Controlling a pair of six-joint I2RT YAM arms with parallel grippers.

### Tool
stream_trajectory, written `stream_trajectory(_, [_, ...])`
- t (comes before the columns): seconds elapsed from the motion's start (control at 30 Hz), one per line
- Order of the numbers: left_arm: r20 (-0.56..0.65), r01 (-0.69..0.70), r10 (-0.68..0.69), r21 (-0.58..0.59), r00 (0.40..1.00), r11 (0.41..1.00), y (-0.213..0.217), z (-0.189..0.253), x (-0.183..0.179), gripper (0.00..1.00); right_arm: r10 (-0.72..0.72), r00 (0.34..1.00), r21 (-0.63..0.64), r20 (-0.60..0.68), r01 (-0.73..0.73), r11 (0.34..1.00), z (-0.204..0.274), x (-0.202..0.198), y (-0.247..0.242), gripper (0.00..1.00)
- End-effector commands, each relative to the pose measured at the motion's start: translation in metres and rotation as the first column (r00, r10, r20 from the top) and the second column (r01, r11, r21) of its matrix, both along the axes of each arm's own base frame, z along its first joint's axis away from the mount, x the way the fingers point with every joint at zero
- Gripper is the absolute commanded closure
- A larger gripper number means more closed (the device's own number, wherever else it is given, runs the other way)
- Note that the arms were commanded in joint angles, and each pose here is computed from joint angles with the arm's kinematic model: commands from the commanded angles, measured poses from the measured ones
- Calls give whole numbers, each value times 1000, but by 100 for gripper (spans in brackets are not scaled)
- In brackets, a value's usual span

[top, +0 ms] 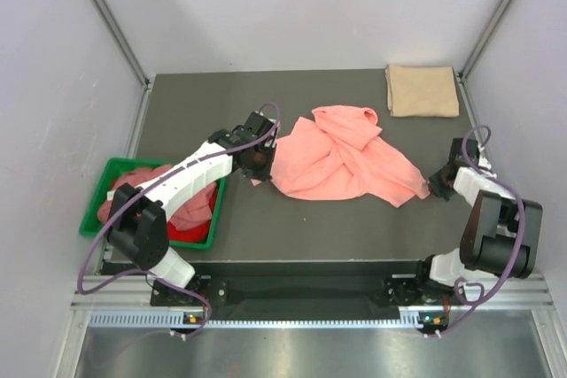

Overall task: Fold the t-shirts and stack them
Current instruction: Flatten the tshirt out

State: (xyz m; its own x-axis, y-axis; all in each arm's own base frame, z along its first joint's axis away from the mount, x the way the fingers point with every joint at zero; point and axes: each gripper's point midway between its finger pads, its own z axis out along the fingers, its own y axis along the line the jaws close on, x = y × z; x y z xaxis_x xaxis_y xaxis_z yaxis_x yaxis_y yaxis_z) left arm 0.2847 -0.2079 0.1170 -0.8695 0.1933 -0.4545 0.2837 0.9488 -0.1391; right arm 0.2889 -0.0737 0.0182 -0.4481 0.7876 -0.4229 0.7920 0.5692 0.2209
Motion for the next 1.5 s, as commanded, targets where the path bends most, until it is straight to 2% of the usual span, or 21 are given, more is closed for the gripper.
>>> stream_trajectory(0.0, [70,6,-4,-29,998,1000,-3,17,8,100,30,998,-4,-60,-30,1000,-14,-17,6,100])
stream_trajectory(0.13, [63,4,-3,-25,998,1000,-2,19,7,100,28,999,-96,-41,-32,995,15,-14,-10,100])
stream_trajectory(0.17, [70,4,-2,-29,998,1000,-3,23,8,100,21,1000,-130,11,-19,991,37,-6,-16,100])
stream_trajectory(0.23, [77,-3,4,-18,997,1000,0,29,7,100,4,1000,-185,20,0,983,58,-12,-25,100])
stream_trajectory(0.27, [87,-6,8,-18,996,1000,1,33,9,100,-4,997,-219,79,21,976,84,-7,-30,100])
stream_trajectory(0.33, [106,-18,19,-12,994,1000,4,41,10,100,-21,996,-243,92,42,969,104,-14,-34,100])
stream_trajectory(0.37, [111,-23,24,-14,994,1000,4,45,11,100,-26,988,-267,153,66,961,129,-11,-38,100])
stream_trajectory(0.43, [107,-25,27,-18,994,1000,3,48,10,100,-56,983,-293,173,105,950,153,-18,-47,100])
stream_trajectory(0.57, [111,-9,12,-23,994,1000,-4,58,3,100,-97,938,-321,334,210,924,239,-25,-62,100])
stream_trajectory(0.73, [74,20,-23,42,997,999,-7,52,-15,100,-123,902,-341,415,279,898,291,-43,-70,100])
stream_trajectory(0.8, [137,-66,46,147,990,987,18,63,-6,100,-103,888,-344,448,277,897,309,-40,-70,100])
stream_trajectory(0.9, [295,-197,142,168,945,966,39,114,18,100,-37,859,-321,511,230,919,344,-25,-61,100])
stream_trajectory(0.93, [328,-222,162,155,931,963,41,131,22,100,3,843,-307,538,192,932,355,-18,-54,100])
stream_trajectory(0.97, [390,-240,191,82,901,967,36,166,31,100,36,812,-308,582,179,935,381,-12,-50,100])
stream_trajectory(1.1, [519,-249,262,-97,813,964,26,248,48,100,166,723,-299,671,58,953,442,6,-25,100])
stream_trajectory(1.13, [532,-252,272,-112,802,961,23,258,52,100,212,688,-298,694,6,955,456,8,-14,100])
stream_trajectory(1.23, [610,-218,325,-246,722,945,22,326,54,100,281,568,-331,774,-15,943,511,3,2,100])
stream_trajectory(1.3, [638,-184,333,-289,694,939,20,347,54,100,308,480,-354,822,7,935,547,-6,9,100])
stream_trajectory(1.37, [660,-147,340,-331,670,932,19,365,50,100,324,427,-371,844,28,928,572,-10,11,100])
stream_trajectory(1.47, [675,-114,313,-323,668,939,15,369,51,100,327,400,-371,856,35,928,583,-4,10,100])
